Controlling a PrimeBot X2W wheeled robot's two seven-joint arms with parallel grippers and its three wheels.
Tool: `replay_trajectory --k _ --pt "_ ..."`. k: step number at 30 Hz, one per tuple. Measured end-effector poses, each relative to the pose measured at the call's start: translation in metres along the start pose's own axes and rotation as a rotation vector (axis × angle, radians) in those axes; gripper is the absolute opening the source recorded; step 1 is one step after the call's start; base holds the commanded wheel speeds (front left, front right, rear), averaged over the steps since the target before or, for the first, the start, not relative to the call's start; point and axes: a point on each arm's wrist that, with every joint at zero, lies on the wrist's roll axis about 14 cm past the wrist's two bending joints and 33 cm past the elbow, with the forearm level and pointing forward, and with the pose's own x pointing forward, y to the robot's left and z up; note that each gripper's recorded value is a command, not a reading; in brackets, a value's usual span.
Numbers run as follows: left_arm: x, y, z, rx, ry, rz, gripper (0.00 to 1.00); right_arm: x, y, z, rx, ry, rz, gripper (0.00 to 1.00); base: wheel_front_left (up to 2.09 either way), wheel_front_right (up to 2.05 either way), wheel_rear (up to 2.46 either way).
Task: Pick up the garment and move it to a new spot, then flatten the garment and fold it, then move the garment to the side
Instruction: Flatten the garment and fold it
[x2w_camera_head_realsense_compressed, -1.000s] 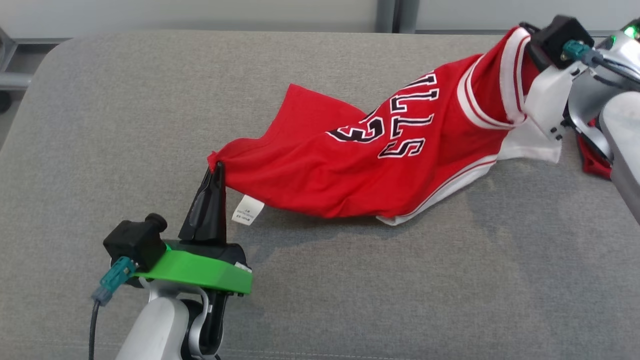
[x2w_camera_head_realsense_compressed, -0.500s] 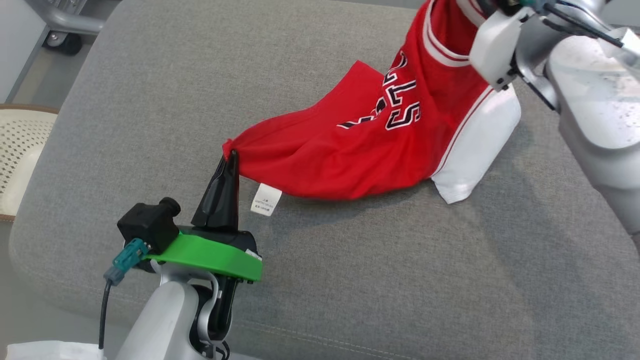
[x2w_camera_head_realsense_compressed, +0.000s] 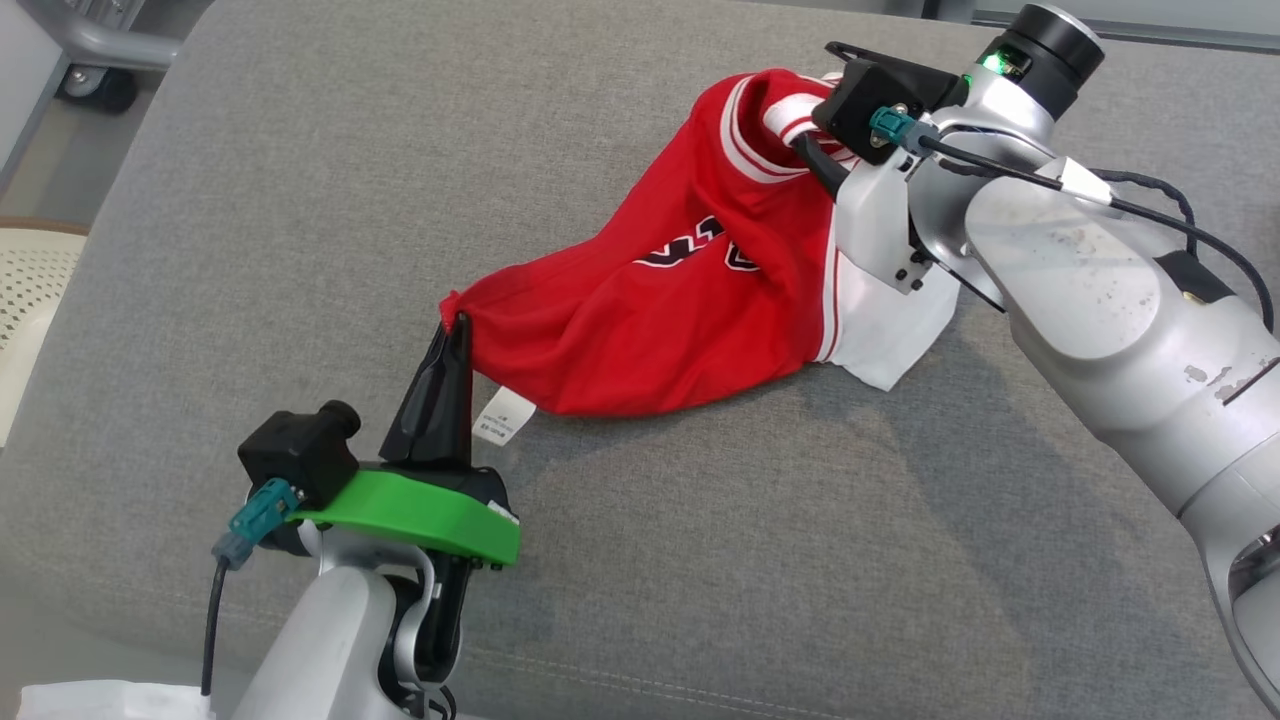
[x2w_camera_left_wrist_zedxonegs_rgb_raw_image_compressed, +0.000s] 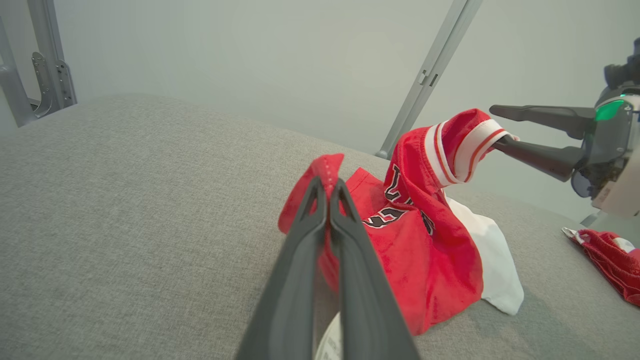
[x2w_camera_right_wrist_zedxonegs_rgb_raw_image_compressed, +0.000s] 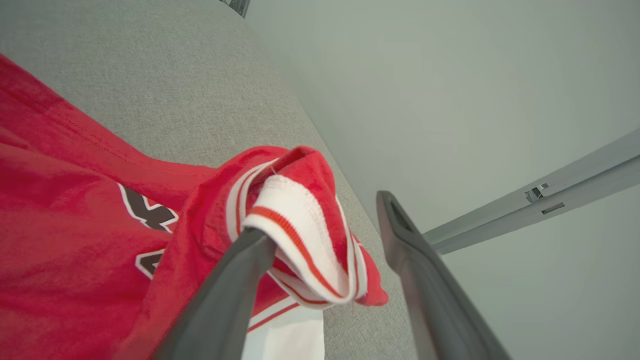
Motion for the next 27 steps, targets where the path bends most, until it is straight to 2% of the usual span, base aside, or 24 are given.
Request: replay_trajectory --k 3,6,11,14,16,21,27 --pt "0.002 -0.001 -0.002 -0.003 0.006 0.0 0.0 -0.004 -0.005 0.006 0.039 -0.031 -0.015 1.0 0.0 0.0 0.0" --pt "0.005 -0.001 -0.005 -0.007 0.01 0.002 0.0 -0.014 -0.028 -0.001 0.077 -0.02 -0.071 1.0 0.0 0.0 0.0" --pt "0.009 -0.009 -0.01 -0.015 0.02 -0.019 0.0 -0.046 -0.066 -0.047 0.218 0.082 -0.192 1.0 0.0 0.0 0.0" --pt "0.012 -0.015 -0.012 -0.02 0.024 -0.035 0.0 -0.064 -0.073 -0.081 0.312 0.155 -0.24 1.0 0.0 0.0 0.0" --pt "0.014 -0.017 -0.016 -0.022 0.032 -0.041 0.0 -0.071 -0.061 -0.108 0.461 0.197 -0.261 1.0 0.0 0.0 0.0" --pt "0.014 -0.018 -0.023 -0.02 0.052 -0.046 0.0 -0.074 -0.033 -0.141 0.666 0.269 -0.26 1.0 0.0 0.0 0.0" --pt "0.013 -0.013 -0.023 -0.017 0.055 -0.032 0.0 -0.057 0.013 -0.144 0.814 0.304 -0.168 1.0 0.0 0.0 0.0"
